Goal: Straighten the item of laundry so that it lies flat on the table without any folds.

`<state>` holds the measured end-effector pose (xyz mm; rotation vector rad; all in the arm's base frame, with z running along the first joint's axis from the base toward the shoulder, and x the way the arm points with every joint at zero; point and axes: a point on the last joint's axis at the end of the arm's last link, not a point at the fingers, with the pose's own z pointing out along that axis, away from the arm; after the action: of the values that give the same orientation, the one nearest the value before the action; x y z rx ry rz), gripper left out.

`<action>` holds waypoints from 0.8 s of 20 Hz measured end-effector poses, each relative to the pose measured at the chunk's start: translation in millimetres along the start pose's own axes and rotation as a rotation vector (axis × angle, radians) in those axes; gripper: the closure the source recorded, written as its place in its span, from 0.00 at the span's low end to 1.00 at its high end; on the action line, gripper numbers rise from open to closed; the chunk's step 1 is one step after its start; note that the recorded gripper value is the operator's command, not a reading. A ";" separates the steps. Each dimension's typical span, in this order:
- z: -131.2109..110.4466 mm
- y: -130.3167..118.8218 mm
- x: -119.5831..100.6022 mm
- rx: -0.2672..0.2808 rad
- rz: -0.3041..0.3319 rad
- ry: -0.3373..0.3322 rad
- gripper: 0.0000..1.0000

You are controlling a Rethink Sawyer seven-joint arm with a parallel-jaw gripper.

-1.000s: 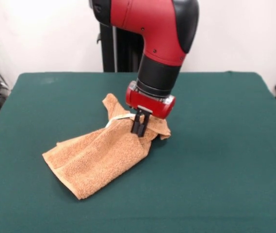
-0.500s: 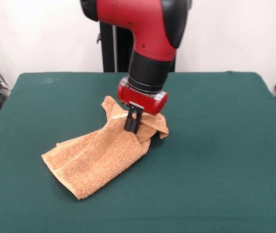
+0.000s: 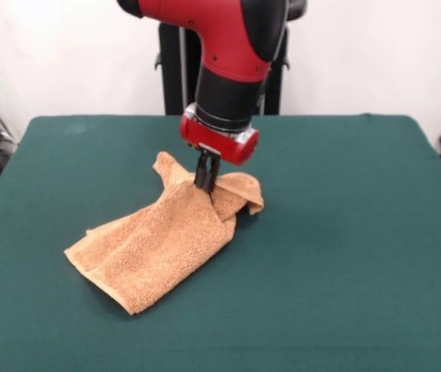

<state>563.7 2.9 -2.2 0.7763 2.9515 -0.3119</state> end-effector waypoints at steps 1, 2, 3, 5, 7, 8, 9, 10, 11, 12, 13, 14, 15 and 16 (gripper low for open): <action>0.0 0.8 1.2 0.000 -0.002 0.001 1.00; 0.0 1.7 2.5 0.001 -0.004 0.003 1.00; 0.6 1.5 6.6 0.002 -0.006 0.010 0.00; 0.7 1.2 7.3 0.003 -0.006 0.011 0.00; 0.8 1.1 8.0 0.002 -0.006 0.012 0.00; 1.0 1.2 8.8 0.001 -0.006 0.015 0.00; 1.1 1.1 9.4 0.001 -0.005 0.016 0.00; 1.4 1.5 12.7 0.003 -0.008 0.020 0.00; 1.1 2.2 14.5 0.006 -0.011 0.020 0.00; 1.0 2.8 15.5 0.008 -0.014 0.020 0.00; 0.0 5.7 20.0 0.018 -0.027 0.016 0.00; -0.9 8.6 24.4 0.028 -0.039 0.012 0.00; -1.8 11.9 29.4 0.038 -0.052 0.008 0.00; -1.9 14.3 32.6 0.045 -0.060 0.006 0.00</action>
<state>542.4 31.1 -6.9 0.6950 2.9875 -0.3818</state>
